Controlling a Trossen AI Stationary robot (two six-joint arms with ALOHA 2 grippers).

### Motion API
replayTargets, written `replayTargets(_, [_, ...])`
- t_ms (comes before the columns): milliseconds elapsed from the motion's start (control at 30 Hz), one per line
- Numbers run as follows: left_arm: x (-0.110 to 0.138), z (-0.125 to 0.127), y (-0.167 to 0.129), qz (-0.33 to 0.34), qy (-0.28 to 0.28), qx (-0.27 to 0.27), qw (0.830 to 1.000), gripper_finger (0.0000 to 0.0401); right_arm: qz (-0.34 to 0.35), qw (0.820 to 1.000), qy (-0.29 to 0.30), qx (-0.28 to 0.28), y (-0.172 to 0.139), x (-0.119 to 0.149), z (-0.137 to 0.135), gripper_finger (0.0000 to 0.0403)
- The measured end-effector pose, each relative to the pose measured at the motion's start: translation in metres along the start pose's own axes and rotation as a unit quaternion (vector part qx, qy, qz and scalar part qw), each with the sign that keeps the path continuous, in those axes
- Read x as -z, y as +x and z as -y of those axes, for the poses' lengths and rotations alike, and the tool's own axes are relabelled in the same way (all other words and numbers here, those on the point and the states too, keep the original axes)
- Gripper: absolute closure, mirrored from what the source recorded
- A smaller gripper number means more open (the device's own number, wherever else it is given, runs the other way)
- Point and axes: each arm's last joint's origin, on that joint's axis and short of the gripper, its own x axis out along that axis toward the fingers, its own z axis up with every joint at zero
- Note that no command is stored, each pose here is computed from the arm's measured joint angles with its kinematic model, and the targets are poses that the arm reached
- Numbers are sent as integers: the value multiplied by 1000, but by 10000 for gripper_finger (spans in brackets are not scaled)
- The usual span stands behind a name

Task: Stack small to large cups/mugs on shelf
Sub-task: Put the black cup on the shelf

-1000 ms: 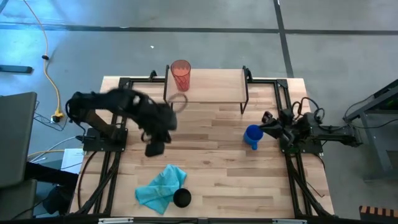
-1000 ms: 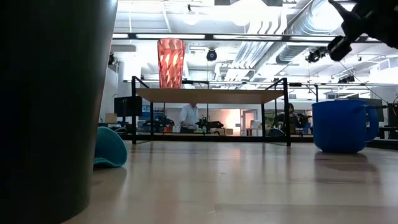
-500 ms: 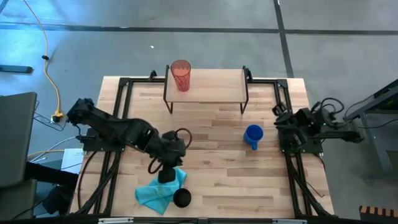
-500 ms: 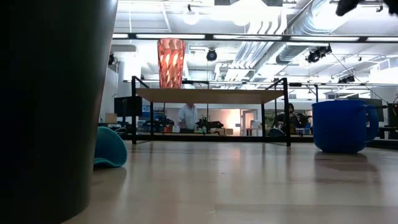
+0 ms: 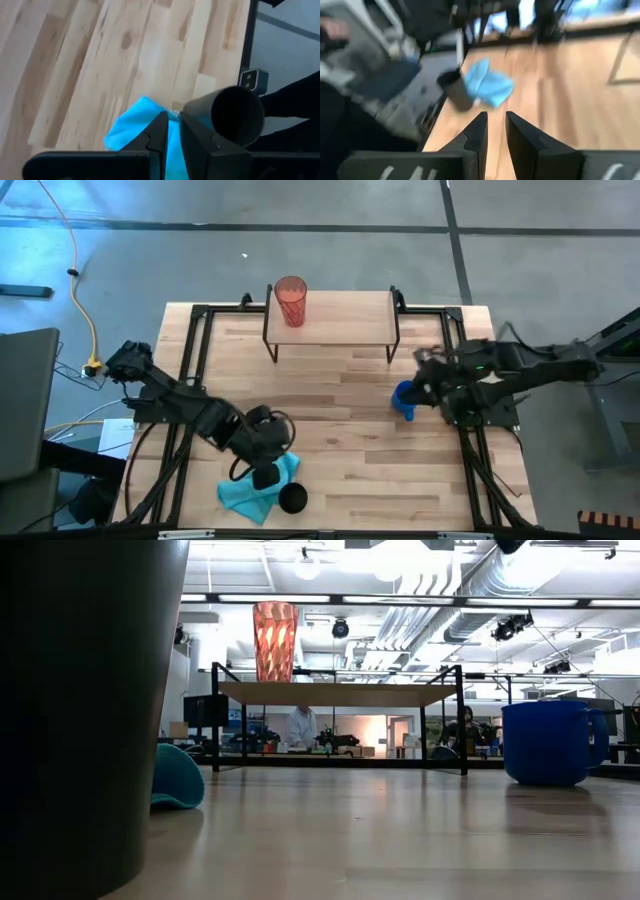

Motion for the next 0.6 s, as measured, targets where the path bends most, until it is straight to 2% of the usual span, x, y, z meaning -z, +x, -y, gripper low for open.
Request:
replayTargets(167, [18, 11, 7, 12, -21, 1, 1000, 364, -62, 997, 1, -53, 35, -20, -9, 346])
replayTargets(300, [28, 17, 11, 20, -43, 6, 999, 364, -89, 994, -13, -63, 54, -28, -13, 346])
replayTargets(600, [39, 32, 28, 52, -80, 65, 993, 364, -150, 989, 2, -15, 58, -18, -9, 343])
